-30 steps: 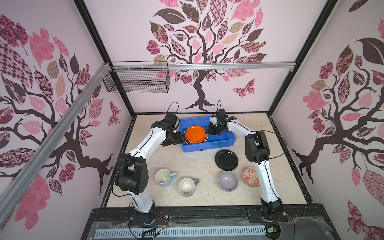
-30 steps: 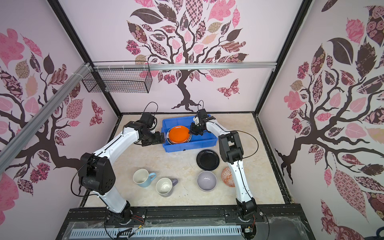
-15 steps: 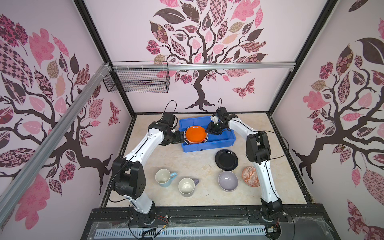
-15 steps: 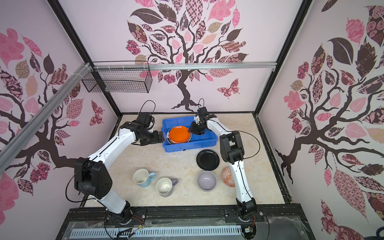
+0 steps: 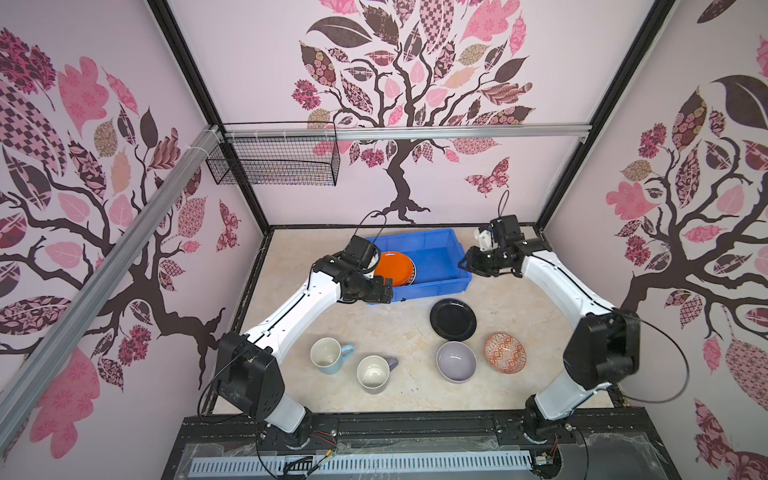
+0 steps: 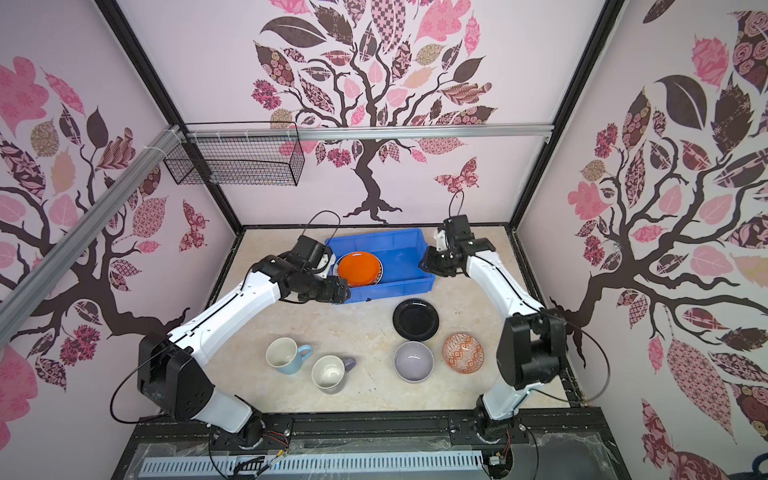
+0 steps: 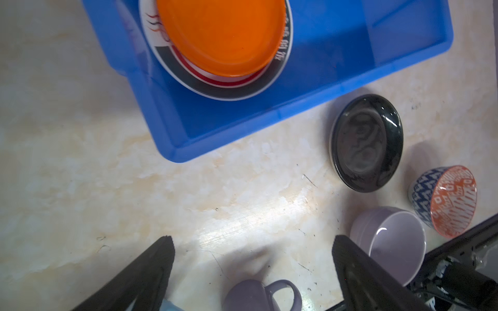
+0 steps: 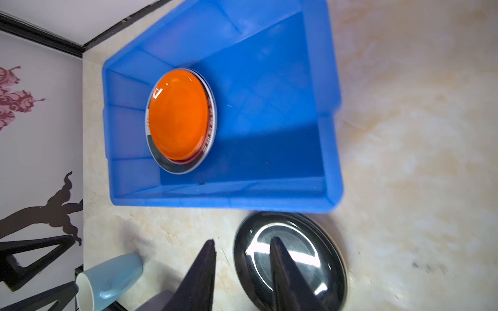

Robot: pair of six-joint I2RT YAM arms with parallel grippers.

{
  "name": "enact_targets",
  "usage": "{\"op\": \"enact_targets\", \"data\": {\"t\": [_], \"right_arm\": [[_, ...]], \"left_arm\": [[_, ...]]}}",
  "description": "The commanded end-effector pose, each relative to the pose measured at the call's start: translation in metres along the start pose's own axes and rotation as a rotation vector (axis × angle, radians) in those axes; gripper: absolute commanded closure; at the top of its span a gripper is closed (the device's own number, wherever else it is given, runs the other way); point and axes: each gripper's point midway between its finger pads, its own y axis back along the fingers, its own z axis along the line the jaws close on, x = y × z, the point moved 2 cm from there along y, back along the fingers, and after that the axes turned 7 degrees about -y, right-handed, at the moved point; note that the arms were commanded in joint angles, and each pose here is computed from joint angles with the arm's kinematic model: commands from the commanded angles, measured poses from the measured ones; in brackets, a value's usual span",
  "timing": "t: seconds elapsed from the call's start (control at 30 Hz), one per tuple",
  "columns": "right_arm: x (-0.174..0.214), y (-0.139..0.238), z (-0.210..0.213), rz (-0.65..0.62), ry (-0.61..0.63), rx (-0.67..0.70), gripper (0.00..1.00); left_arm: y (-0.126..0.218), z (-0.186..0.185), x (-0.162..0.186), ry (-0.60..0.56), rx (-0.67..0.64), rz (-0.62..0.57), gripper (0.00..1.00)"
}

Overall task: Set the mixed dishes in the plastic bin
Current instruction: 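Move the right gripper to the dark plate's rim while the left withdraws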

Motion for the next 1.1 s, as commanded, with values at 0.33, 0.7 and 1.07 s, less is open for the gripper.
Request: {"op": "enact_targets", "data": {"t": [0.33, 0.7, 1.07], "right_arm": [[0.074, -0.031, -0.084, 0.109, -0.122, 0.188, 0.65], [0.092, -0.058, -0.106, 0.175, -0.155, 0.238, 0.66], [0.099, -0.072, -0.116, 0.213, -0.160, 0.257, 0.71]], "left_arm": [[-0.012, -0.095, 0.017, -0.231, 0.136, 0.065, 0.08], [-0.001, -0.098, 0.026, -0.219, 0.162, 0.050, 0.02], [0.007, -0.110, 0.031, -0.244, 0.238, 0.044, 0.02]]}}
